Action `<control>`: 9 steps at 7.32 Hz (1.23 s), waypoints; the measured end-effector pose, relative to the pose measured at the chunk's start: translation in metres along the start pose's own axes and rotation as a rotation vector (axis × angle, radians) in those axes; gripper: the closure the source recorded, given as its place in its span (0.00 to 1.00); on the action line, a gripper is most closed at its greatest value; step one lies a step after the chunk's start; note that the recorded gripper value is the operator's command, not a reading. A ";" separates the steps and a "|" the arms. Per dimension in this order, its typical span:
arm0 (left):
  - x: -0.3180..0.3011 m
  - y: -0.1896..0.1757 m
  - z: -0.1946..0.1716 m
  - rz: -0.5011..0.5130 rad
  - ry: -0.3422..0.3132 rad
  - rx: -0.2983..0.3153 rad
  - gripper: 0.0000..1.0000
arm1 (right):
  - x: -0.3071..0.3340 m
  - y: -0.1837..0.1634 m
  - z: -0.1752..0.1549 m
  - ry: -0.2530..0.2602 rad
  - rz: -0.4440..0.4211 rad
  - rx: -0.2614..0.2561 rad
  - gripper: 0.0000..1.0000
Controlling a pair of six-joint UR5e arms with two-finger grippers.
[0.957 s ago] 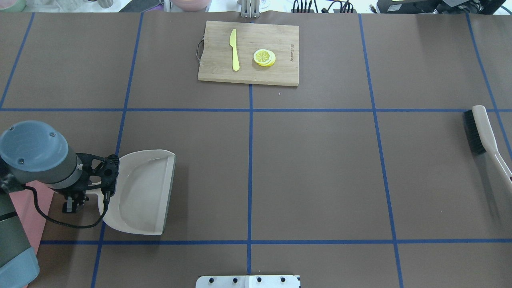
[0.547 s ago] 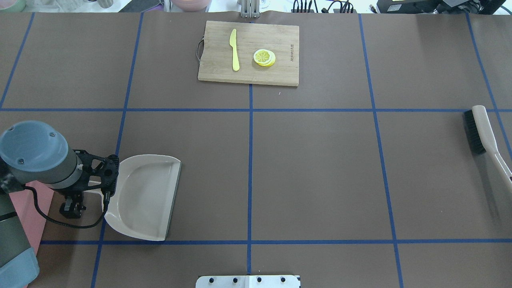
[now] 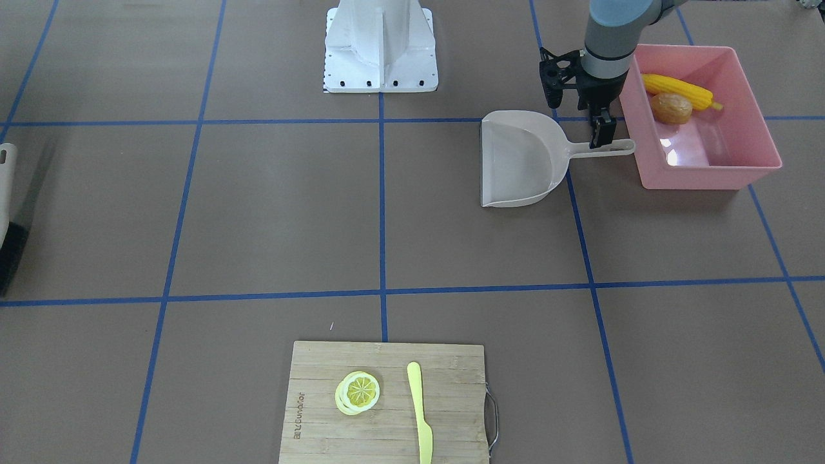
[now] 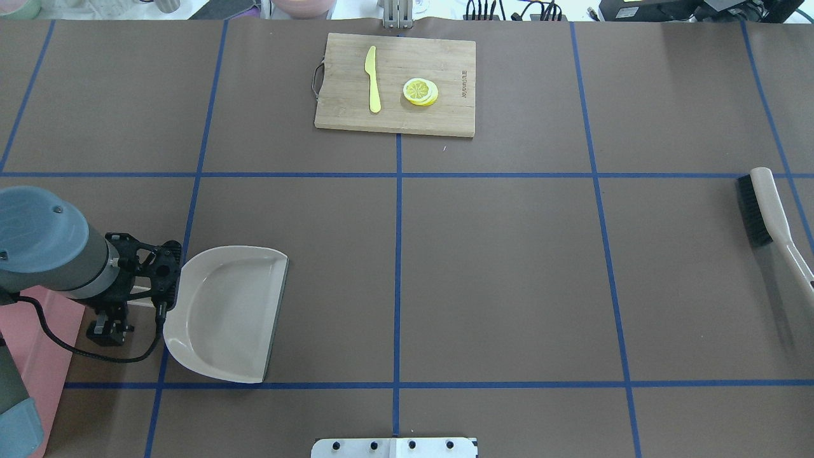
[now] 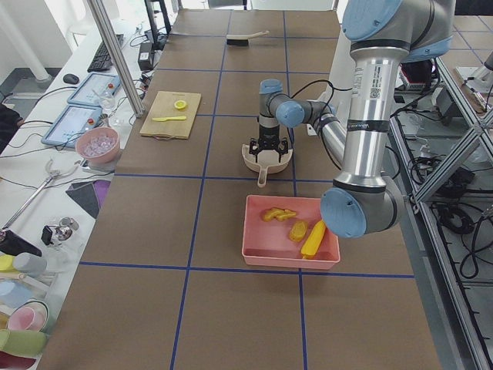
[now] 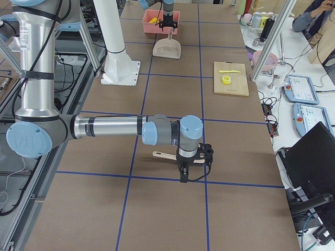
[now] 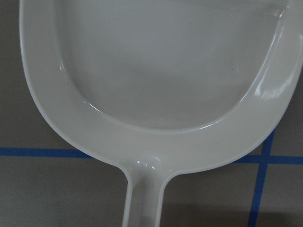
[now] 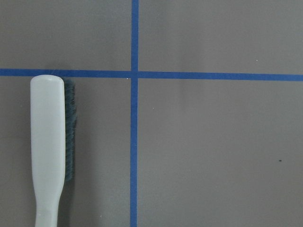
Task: Sweep and dump trash into bin
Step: 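Open the left gripper and lift it off the dustpan handle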
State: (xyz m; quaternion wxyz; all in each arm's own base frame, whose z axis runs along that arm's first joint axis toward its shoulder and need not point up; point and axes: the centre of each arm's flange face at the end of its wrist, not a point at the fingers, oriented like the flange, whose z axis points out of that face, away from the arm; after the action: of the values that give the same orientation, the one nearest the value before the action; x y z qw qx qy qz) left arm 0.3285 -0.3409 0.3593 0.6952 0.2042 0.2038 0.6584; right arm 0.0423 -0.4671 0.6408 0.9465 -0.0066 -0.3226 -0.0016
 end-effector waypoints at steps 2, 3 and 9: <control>-0.034 0.030 -0.032 -0.101 -0.026 0.056 0.02 | 0.000 0.000 0.000 0.000 0.000 0.000 0.00; -0.058 0.053 -0.052 -0.176 -0.038 0.086 0.02 | 0.000 0.000 0.000 0.000 0.000 0.000 0.00; -0.171 0.214 -0.106 -0.929 -0.065 0.166 0.02 | 0.000 0.000 0.000 0.000 0.000 0.000 0.00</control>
State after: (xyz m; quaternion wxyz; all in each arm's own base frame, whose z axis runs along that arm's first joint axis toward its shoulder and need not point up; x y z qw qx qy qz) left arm 0.0836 -0.4991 0.3916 0.9035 0.1668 0.3037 0.2522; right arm 0.0423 -0.4671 0.6408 0.9465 -0.0066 -0.3226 -0.0016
